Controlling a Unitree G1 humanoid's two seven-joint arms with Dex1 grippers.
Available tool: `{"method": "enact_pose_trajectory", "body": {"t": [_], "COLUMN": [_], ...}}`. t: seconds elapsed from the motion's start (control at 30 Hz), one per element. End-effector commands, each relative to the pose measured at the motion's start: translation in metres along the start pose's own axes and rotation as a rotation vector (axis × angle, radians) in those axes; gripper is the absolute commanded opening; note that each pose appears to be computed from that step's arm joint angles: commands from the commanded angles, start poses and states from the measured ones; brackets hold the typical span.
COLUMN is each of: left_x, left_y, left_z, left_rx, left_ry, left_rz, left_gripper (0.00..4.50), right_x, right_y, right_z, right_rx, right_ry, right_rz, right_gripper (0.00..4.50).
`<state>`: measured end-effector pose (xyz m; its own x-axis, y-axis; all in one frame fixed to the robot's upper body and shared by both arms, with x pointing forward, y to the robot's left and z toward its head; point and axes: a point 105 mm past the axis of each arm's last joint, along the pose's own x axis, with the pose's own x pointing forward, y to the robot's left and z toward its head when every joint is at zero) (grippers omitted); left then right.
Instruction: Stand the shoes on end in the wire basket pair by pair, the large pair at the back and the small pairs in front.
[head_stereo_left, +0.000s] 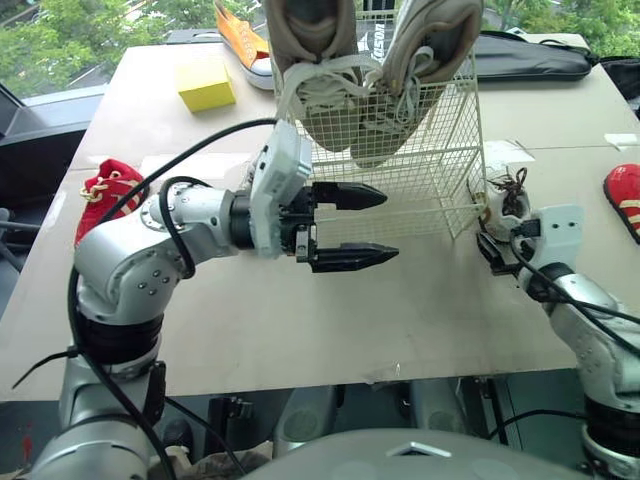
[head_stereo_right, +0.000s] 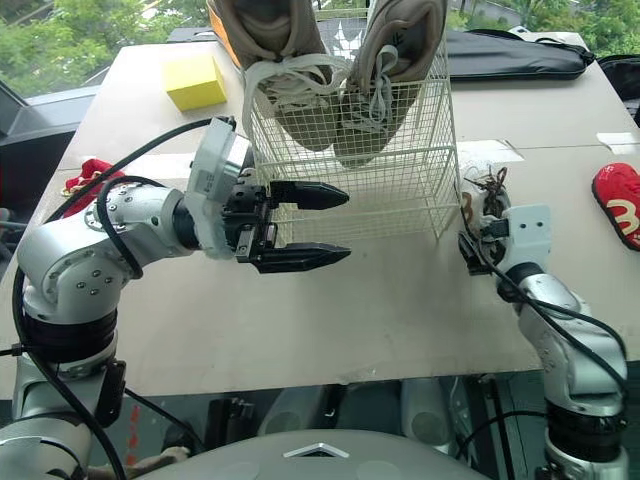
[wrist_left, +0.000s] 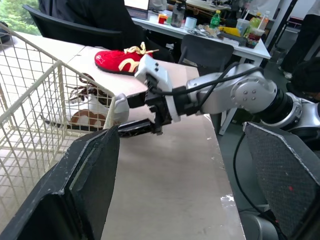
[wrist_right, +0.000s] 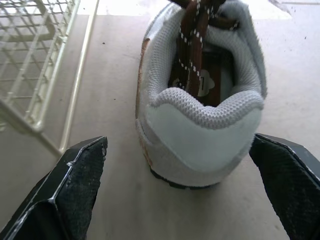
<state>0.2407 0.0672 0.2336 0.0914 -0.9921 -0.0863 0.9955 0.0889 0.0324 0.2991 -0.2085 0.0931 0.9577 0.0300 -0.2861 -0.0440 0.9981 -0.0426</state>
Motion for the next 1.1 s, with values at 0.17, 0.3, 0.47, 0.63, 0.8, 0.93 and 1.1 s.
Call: {"method": "enact_pose_trajectory", "body": {"t": [0.17,0.3,0.47,0.63,0.8,0.93,1.1], "left_x": [0.002,0.001,0.000,0.001,-0.005,-0.017,-0.024], "left_y": [0.003,0.010,0.017,0.029,0.039,0.041,0.045], "left_z": [0.008,0.005,0.007,0.012,0.043,0.066,0.082], "left_rx": [0.042,0.026,0.045,0.013,-0.066,-0.113,-0.142], "left_ry": [-0.011,-0.021,-0.038,-0.015,-0.012,0.032,0.120], "left_rz": [0.005,0.056,0.105,0.130,0.021,-0.083,-0.191], "left_gripper": [4.50,4.50,4.50,4.50,4.50,4.50,4.50], "right_x": [0.008,0.003,-0.017,-0.062,-0.122,-0.149,-0.163], "right_y": [-0.005,-0.012,-0.040,-0.066,-0.061,-0.032,-0.001], "right_z": [0.016,0.016,0.031,0.066,0.121,0.139,0.142], "right_rx": [-0.046,-0.110,-0.195,-0.362,-0.678,-0.876,-1.179], "right_ry": [-0.128,-0.155,-0.199,-0.278,-0.286,-0.230,-0.189], "right_rz": [-0.054,-0.054,-0.081,0.019,0.319,0.599,0.897], "right_gripper": [2.50,1.90,1.85,1.83,1.81,1.80,1.80]}}
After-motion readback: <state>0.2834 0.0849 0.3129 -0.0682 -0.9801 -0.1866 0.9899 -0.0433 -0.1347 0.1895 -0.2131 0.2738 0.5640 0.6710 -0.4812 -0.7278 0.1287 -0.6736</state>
